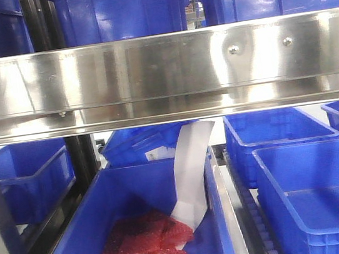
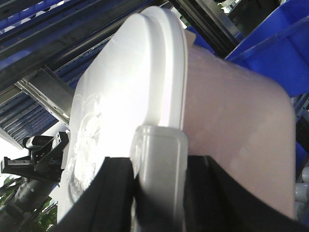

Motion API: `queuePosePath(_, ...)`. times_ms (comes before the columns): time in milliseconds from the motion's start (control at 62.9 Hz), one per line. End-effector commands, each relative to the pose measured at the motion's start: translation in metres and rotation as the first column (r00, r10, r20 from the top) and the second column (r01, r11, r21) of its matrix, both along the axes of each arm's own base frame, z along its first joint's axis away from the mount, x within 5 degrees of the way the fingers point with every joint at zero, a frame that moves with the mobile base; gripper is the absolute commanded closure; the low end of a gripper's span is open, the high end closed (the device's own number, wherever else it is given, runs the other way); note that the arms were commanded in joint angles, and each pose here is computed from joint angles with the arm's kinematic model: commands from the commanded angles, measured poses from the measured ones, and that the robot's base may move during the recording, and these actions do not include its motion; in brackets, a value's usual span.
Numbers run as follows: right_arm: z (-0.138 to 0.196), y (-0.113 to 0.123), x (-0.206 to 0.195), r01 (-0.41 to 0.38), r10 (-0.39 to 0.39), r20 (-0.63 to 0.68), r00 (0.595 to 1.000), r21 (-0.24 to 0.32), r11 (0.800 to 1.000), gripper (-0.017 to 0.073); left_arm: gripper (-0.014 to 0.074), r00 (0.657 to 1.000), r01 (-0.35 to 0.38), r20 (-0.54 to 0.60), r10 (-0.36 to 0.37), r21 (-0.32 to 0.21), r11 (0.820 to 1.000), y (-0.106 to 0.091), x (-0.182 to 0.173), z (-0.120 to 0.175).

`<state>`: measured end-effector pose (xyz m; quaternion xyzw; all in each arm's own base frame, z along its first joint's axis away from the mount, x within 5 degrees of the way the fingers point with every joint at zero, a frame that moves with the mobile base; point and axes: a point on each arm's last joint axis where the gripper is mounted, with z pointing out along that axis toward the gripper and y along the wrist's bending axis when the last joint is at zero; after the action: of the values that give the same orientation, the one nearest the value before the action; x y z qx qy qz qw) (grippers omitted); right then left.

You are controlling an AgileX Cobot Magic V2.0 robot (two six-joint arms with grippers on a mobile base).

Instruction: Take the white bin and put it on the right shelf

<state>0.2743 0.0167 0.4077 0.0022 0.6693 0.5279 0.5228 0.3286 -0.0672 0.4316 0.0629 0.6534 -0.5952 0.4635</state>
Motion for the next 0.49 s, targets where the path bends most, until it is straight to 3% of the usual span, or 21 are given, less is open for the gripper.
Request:
queuePosePath(0, 0.031, 0.023, -0.032, -0.256, 0.251, 0.175, 0.952, 0.011, 0.967, 0.0368, 0.072, 0.947, 0.291, 0.141, -0.29, 0.01, 0.957, -0.024, -0.042, 0.028)
queuePosePath(143, 0.031, 0.023, -0.033, -0.267, 0.26, 0.172, 0.95, 0.015, 0.964, 0.0368, 0.072, 0.948, 0.287, 0.144, -0.284, -0.002, 0.958, -0.024, -0.042, 0.029)
queuePosePath(270, 0.034, 0.022, -0.032, -0.264, 0.252, 0.165, 0.954, 0.057, 0.963, 0.0368, 0.072, 0.952, 0.271, 0.15, -0.268, -0.003, 0.962, -0.019, -0.041, 0.031)
queuePosePath(477, 0.052, 0.029, -0.028, -0.273, 0.259, 0.193, 0.946, 0.051, 0.961, 0.0368, 0.072, 0.961, 0.198, 0.188, -0.202, 0.039, 0.979, -0.002, -0.038, 0.042)
